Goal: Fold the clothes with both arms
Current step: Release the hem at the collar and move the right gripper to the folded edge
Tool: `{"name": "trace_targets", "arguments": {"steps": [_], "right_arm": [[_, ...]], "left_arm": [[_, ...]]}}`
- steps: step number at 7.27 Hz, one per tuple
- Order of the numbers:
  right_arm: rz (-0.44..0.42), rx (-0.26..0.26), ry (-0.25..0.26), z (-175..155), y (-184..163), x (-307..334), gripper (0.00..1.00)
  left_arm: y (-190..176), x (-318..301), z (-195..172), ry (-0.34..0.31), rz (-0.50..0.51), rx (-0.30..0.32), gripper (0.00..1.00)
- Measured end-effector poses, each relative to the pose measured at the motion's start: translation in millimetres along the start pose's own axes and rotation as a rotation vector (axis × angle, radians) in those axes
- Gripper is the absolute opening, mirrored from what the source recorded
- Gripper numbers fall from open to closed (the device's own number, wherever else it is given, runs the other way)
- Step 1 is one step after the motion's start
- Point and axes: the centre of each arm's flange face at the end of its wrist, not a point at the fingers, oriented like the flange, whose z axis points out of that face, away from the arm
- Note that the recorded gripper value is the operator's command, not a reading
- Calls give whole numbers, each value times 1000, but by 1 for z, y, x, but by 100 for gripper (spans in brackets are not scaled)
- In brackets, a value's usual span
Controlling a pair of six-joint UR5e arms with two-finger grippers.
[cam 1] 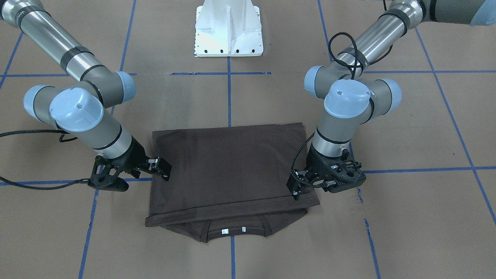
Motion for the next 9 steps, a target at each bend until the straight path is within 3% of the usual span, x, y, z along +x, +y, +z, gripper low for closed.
{"name": "trace_targets", "arguments": {"steps": [2,3,4,5,7,8,9], "right_arm": [[-20,-10,14,8,74,30,98],[-33,-27,22,12,97,39,85],[-44,-43,30,19,112,42,56],[-50,-51,35,23,119,42,41],[-48,-48,34,22,117,43,36],[-45,-43,30,19,113,42,8],[-42,-39,28,16,109,42,0]], "left_arm": [[1,1,-9,5,-1,2,100],[3,2,-17,3,-2,2,100],[4,2,-23,1,-2,1,100],[5,2,-26,0,-2,1,100],[5,1,-27,-1,-2,1,100],[5,1,-27,-1,-3,1,100],[5,1,-27,-1,-3,2,100]]}}
